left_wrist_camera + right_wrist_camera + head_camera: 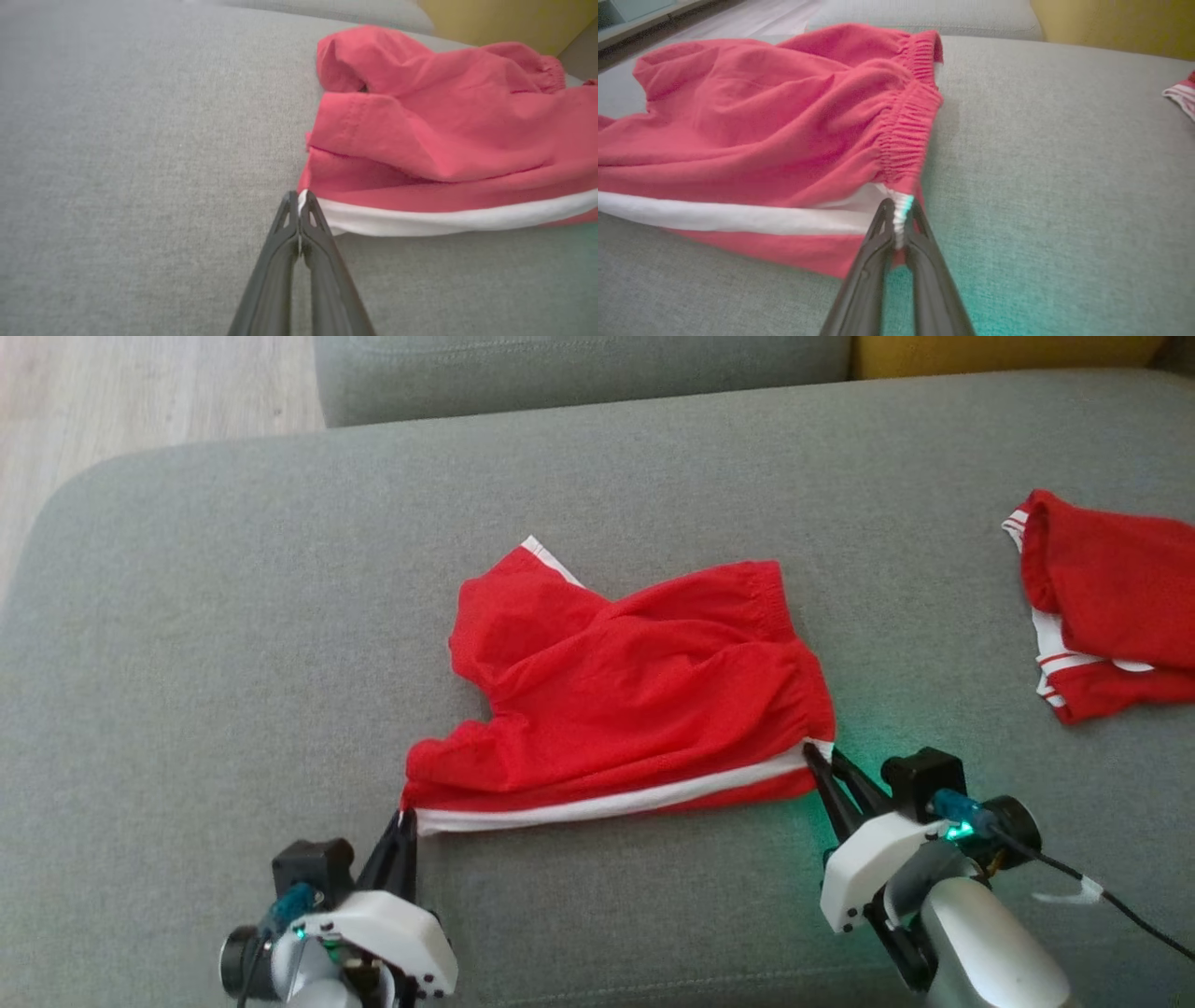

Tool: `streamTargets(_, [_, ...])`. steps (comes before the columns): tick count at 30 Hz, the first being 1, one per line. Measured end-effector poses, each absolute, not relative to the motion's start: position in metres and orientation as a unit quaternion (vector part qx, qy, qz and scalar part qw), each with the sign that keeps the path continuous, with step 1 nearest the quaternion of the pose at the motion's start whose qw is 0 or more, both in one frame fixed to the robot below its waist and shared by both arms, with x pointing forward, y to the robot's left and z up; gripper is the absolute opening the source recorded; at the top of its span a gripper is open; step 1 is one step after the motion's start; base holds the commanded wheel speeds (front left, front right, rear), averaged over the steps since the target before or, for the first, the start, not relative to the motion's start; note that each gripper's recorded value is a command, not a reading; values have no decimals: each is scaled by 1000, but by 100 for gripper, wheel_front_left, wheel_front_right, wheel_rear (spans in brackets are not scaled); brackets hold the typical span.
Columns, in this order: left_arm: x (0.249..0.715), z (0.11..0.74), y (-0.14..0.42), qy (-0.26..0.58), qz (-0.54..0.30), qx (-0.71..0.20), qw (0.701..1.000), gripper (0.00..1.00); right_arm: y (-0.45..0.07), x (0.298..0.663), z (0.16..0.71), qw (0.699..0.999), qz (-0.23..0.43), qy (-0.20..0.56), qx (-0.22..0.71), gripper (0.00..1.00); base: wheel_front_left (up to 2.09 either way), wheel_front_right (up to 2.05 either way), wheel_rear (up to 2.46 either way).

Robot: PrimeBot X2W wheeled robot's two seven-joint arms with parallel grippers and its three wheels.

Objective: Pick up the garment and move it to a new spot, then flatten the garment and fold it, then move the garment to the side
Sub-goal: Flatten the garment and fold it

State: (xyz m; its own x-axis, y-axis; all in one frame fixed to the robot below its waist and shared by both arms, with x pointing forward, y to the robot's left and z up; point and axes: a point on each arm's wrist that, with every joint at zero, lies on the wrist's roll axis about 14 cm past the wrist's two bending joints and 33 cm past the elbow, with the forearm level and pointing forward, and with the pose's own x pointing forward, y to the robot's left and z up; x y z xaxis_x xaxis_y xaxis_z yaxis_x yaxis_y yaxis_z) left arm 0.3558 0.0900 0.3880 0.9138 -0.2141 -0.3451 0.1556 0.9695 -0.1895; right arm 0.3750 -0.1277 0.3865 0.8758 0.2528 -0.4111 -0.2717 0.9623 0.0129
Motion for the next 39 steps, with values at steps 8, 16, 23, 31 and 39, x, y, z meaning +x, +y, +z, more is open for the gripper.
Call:
streamTargets(8, [379, 458, 87, 64, -108, -98, 987, 0, -132, 392, 454, 986, 137, 95, -15, 0, 0, 0, 0])
streamTargets(16, [395, 570, 86, -107, -137, -91, 981, 0, -135, 387, 545, 988, 146, -36, -23, 0, 0, 0, 0])
streamTargets(23, [379, 677, 81, -252, -170, -59, 951, 0, -139, 360, 647, 974, 150, -167, -43, 0, 0, 0, 0])
streamTargets(31, [358, 774, 71, -372, -205, -16, 905, 0, -136, 340, 705, 957, 158, -230, -73, 0, 0, 0, 0])
streamTargets(39, [429, 747, 71, -289, -205, 13, 935, 0, -122, 396, 675, 968, 192, -153, -43, 0, 0, 0, 0])
